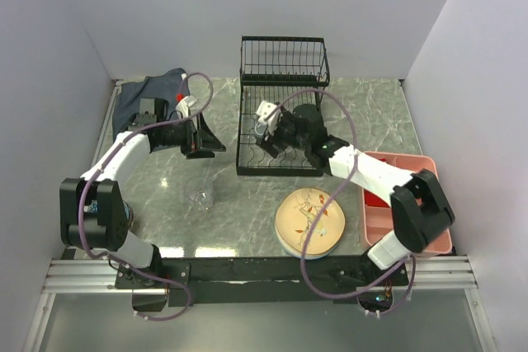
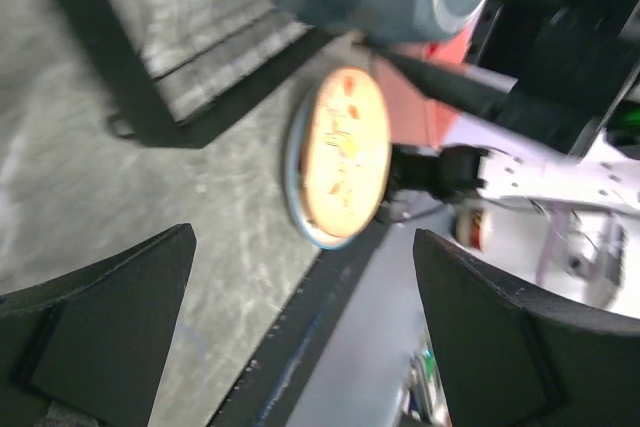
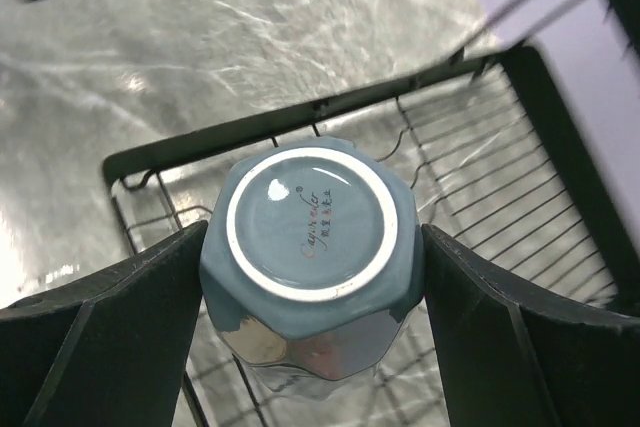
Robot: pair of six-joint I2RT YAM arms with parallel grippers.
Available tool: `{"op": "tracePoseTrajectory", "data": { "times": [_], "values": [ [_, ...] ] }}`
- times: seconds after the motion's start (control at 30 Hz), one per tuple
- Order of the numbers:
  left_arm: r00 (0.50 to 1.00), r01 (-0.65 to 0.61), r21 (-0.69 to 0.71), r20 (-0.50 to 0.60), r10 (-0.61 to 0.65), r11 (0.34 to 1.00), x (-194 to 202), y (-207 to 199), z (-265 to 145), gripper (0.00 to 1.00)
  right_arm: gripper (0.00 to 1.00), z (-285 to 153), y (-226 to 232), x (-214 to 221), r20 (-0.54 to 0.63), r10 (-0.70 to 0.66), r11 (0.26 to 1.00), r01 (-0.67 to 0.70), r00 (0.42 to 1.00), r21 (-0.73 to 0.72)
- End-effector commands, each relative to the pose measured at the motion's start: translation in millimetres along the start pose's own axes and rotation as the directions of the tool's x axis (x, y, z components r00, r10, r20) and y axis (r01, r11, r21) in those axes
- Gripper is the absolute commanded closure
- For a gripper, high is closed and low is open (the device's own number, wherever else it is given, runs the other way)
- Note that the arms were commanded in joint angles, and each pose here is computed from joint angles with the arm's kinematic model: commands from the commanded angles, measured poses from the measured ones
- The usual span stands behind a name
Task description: Load the mixed dishes into the dish rack
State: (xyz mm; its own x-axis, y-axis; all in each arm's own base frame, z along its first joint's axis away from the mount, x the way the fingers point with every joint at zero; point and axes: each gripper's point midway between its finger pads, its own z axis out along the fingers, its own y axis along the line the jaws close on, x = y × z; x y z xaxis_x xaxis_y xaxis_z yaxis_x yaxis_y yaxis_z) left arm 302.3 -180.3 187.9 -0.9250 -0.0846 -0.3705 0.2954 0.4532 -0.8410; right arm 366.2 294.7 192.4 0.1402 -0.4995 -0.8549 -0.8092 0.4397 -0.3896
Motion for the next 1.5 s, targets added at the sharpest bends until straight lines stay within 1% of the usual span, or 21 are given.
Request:
{"op": "tracePoseTrajectory", "data": {
  "times": [0.0,0.13,0.17,0.2,0.27,0.3,0.37,0.43,0.47,0.5,0.63,0.8,0.83,0.9,0.93,0.97,1.03,1.07,1.17,1.33,1.47],
  "values": [
    [0.987,-0.074,-0.138,0.13,0.092,0.988,-23.3,16.0,-16.3,0.03,0.72,8.8,-52.4,-45.8,0.219,0.166,0.975,-0.193,0.961,0.11],
    [0.987,-0.062,-0.197,0.136,0.09,0.978,-28.1,29.9,-25.4,0.04,0.73,18.9,-58.5,-41.0,0.277,0.203,0.963,-0.243,0.939,0.118],
    [0.984,-0.044,-0.221,0.159,0.081,0.974,-32.4,38.3,-33.6,0.04,0.73,21.7,-62.0,-43.9,0.312,0.202,0.96,-0.251,0.929,0.127],
    [0.98,-0.055,-0.245,0.17,0.099,0.968,-36.7,43.1,-39.2,0.04,0.73,24.0,-58.1,-39.7,0.318,0.205,0.96,-0.254,0.926,0.121],
    [0.98,-0.053,-0.302,0.169,0.109,0.952,-38.3,54.8,-45.5,0.04,0.73,27.7,-59.3,-42.1,0.364,0.183,0.961,-0.244,0.913,0.127],
    [0.977,-0.075,-0.327,0.165,0.135,0.942,-40.9,59.1,-49.6,0.03,0.73,29.5,-56.4,-39.4,0.37,0.183,0.962,-0.243,0.911,0.123],
    [0.981,-0.057,-0.365,0.155,0.121,0.929,-40.2,71.7,-53.3,0.04,0.73,36.7,-56.6,-38.5,0.402,0.162,0.964,-0.231,0.901,0.13],
    [0.979,-0.064,-0.388,0.156,0.134,0.92,-45.3,77.6,-58.7,0.04,0.73,43.0,-57.6,-34.3,0.413,0.139,0.964,-0.218,0.9,0.151],
    [0.981,-0.054,-0.397,0.149,0.122,0.916,-44.5,82.7,-59.4,0.04,0.73,48.7,-58.5,-29.8,0.422,0.111,0.965,-0.198,0.9,0.169],
    [0.978,-0.071,-0.416,0.148,0.144,0.907,-49.7,84.3,-62.3,0.04,0.73,52.0,-58.6,-29.5,0.429,0.092,0.968,-0.182,0.899,0.174],
    [0.978,-0.076,-0.45,0.142,0.155,0.89,-55.8,91.5,-66.4,0.04,0.71,67.1,-56.7,-28.8,0.444,0.005,0.973,-0.107,0.896,0.205],
    [0.974,-0.072,-0.478,0.156,0.165,0.875,-57.6,96.5,-75.6,0.04,0.7,84.6,-56.3,-17.8,0.422,0.01,0.973,-0.107,0.907,0.206],
    [0.973,-0.069,-0.48,0.161,0.165,0.874,-57.0,96.6,-77.4,0.04,0.69,85.2,-53.9,-17.7,0.419,0.004,0.974,-0.1,0.908,0.206],
    [0.972,-0.06,-0.484,0.17,0.161,0.873,-54.4,97.7,-81.2,0.04,0.6,87.0,-47.6,-13.4,0.406,0.004,0.972,-0.098,0.914,0.212],
    [0.972,-0.055,-0.483,0.175,0.158,0.874,-53.8,98.7,-82.6,0.04,0.55,85.2,-47.2,-13.4,0.405,0.005,0.969,-0.104,0.914,0.222],
    [0.971,-0.053,-0.479,0.181,0.158,0.876,-53.3,97.5,-83.9,0.03,0.46,83.2,-44.9,-9.0,0.399,0.012,0.967,-0.112,0.917,0.229],
    [0.971,-0.042,-0.474,0.189,0.148,0.88,-50.9,99.1,-85.0,0.04,0.39,79.9,-43.4,-7.0,0.388,0.019,0.957,-0.129,0.922,0.26],
    [0.969,-0.045,-0.467,0.194,0.152,0.883,-51.4,97.0,-85.7,0.04,0.32,74.9,-43.6,-6.6,0.382,0.023,0.953,-0.136,0.924,0.27],
    [0.966,-0.049,-0.454,0.204,0.157,0.89,-51.6,95.3,-85.5,0.04,0.23,66.6,-43.1,-6.0,0.36,0.05,0.945,-0.16,0.932,0.284],
    [0.962,-0.058,-0.436,0.215,0.167,0.898,-52.9,92.5,-85.5,0.04,0.16,56.3,-45.8,-11.7,0.357,0.056,0.941,-0.169,0.932,0.294],
    [0.963,-0.064,-0.434,0.21,0.17,0.899,-51.5,92.2,-84.7,0.04,0.15,58.0,-50.7,-18.0,0.367,0.08,0.934,-0.198,0.927,0.296]
  ]
}}
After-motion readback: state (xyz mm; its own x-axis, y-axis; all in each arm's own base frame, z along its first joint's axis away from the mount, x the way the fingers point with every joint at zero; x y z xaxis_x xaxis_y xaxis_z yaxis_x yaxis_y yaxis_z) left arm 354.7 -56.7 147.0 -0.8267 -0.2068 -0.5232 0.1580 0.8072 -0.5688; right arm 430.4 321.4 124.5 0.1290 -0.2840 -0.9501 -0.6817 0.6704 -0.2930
